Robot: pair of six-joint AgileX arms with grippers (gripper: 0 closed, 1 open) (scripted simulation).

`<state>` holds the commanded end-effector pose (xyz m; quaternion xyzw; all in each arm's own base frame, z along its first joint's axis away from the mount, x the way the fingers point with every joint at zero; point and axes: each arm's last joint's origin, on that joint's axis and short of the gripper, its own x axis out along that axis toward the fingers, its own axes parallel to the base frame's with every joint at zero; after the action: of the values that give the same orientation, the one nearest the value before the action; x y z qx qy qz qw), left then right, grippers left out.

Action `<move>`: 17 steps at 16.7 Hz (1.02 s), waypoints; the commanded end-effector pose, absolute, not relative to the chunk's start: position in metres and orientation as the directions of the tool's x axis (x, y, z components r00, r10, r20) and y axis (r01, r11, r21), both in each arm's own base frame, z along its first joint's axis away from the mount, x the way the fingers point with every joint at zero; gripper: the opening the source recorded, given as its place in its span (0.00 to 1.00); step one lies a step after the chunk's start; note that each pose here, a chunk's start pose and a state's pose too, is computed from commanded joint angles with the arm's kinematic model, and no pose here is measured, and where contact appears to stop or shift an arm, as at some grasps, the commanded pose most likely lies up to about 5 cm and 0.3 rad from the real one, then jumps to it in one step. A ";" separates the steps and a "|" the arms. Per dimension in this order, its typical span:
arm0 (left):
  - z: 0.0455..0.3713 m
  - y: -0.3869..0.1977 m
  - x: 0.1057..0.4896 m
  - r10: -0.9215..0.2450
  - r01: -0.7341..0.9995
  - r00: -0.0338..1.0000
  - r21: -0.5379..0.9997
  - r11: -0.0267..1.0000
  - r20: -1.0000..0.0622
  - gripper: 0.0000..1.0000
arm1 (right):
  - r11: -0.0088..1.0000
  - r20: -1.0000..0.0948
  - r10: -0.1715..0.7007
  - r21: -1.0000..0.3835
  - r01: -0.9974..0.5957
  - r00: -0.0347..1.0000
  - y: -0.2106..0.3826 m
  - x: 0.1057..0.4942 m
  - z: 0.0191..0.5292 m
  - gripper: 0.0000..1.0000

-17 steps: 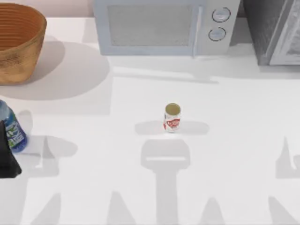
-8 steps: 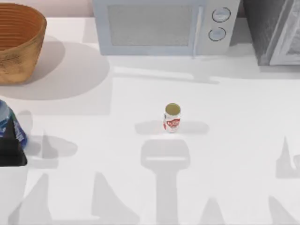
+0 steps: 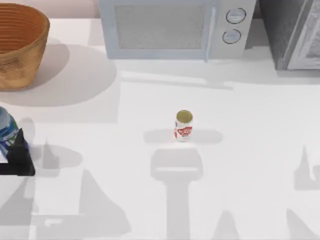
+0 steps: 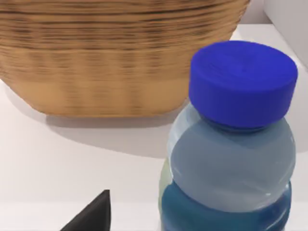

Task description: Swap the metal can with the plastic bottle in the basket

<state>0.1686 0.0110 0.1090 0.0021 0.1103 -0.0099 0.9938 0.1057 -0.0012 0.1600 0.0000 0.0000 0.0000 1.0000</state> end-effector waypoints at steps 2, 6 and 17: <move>0.101 0.012 0.171 -0.021 0.022 0.971 0.000 1.000 -0.239 1.00 | 1.000 0.000 0.000 0.000 0.000 1.000 -0.001 0.106 0.160 1.00; 0.088 0.014 0.172 -0.021 0.021 0.961 -0.004 1.000 -0.275 1.00 | 1.000 0.000 0.000 0.000 0.000 1.000 -0.001 0.106 0.160 1.00; 0.083 0.015 0.186 -0.021 0.020 0.958 -0.005 1.000 -0.285 1.00 | 1.000 0.000 0.000 0.000 0.000 1.000 -0.001 0.106 0.160 1.00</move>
<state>0.1858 0.0149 0.0830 -0.0009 0.1439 -0.0104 0.9895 0.1057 -0.0012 0.1600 0.0000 0.0000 0.0000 1.0000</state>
